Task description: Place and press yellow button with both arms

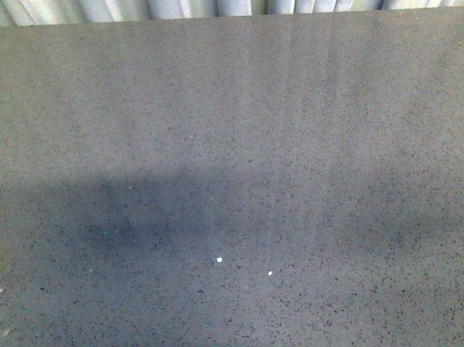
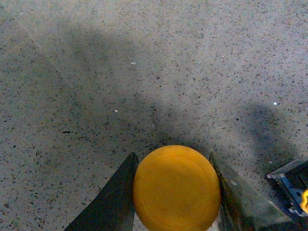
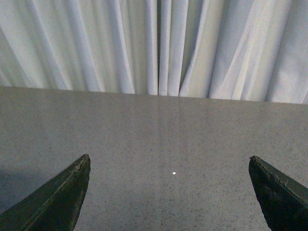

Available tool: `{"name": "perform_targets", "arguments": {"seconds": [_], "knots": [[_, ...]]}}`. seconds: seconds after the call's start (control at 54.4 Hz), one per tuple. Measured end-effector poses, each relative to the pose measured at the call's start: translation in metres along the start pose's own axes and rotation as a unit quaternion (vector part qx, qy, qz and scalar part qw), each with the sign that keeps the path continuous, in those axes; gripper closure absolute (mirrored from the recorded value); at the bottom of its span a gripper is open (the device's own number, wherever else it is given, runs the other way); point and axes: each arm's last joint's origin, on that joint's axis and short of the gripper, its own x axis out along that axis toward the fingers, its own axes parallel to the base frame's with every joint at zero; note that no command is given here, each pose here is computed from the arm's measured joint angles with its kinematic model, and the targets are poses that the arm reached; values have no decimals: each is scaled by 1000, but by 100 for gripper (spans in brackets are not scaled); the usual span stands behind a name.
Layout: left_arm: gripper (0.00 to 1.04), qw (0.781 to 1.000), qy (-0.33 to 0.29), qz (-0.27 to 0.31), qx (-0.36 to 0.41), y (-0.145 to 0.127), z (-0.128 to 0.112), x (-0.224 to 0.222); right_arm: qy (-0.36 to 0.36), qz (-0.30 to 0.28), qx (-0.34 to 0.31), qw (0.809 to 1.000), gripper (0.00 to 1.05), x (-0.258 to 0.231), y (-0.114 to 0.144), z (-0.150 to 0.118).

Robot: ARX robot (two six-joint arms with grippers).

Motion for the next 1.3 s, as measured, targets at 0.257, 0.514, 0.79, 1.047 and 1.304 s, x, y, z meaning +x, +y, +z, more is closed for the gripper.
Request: {"name": "perform_targets", "arguments": {"seconds": [0.257, 0.514, 0.79, 1.047, 1.304], "knots": [[70, 1000, -2, 1, 6, 0, 2, -2, 0, 0, 0, 1000, 9, 0, 0, 0], [70, 998, -52, 17, 10, 4, 35, -19, 0, 0, 0, 1000, 9, 0, 0, 0], [70, 992, -114, -21, 45, -38, 81, -25, 0, 0, 0, 1000, 9, 0, 0, 0], [70, 970, -110, -193, 98, -176, 84, -13, 0, 0, 0, 1000, 9, 0, 0, 0], [70, 957, -50, -252, 139, -238, 30, 3, 0, 0, 0, 1000, 9, 0, 0, 0]]}}
